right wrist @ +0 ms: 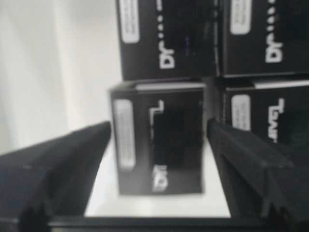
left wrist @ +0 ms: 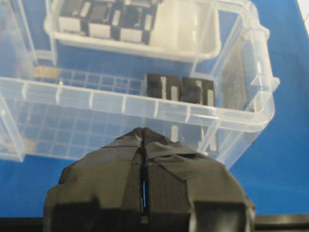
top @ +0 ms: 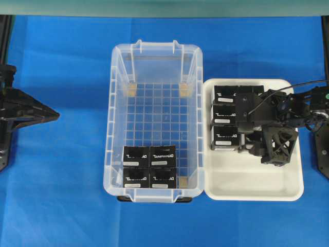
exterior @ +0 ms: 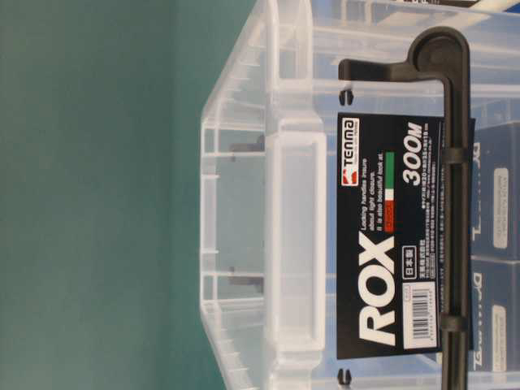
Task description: Pick the box from inside the plastic case
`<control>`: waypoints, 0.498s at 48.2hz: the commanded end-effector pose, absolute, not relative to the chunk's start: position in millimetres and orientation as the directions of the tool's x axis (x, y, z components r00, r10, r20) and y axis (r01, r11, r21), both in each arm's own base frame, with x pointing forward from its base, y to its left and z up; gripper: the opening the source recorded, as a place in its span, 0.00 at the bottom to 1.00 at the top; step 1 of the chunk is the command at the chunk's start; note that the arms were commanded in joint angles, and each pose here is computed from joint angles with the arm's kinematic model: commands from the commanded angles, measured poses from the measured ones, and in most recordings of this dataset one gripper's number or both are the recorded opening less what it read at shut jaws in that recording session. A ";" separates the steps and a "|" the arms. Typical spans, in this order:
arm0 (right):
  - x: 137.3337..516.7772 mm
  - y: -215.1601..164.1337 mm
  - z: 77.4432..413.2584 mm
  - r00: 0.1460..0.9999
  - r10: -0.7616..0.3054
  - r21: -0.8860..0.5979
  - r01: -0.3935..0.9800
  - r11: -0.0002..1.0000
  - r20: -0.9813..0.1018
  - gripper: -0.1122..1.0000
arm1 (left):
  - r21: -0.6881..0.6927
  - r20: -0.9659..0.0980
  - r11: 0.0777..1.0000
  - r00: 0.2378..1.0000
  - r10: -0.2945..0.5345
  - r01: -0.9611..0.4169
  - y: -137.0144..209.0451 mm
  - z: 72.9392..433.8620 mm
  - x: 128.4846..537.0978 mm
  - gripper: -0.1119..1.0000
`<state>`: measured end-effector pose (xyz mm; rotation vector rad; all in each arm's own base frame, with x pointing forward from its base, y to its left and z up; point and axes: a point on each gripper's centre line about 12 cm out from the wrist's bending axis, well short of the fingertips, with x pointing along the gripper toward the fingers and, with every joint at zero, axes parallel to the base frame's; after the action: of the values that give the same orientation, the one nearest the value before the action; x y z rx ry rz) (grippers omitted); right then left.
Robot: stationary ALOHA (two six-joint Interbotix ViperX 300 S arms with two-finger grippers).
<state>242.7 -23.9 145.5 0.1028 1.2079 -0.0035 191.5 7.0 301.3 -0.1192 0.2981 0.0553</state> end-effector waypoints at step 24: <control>244.2 -34.1 225.4 0.582 -0.029 0.019 0.076 0.997 -0.813 0.93 | -0.110 -0.268 0.992 0.963 0.034 -0.066 6.5 312.3 194.1 0.04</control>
<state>242.0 -30.7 198.8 0.0569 1.0400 -0.0405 191.5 6.7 301.3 -0.1190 0.2982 0.0537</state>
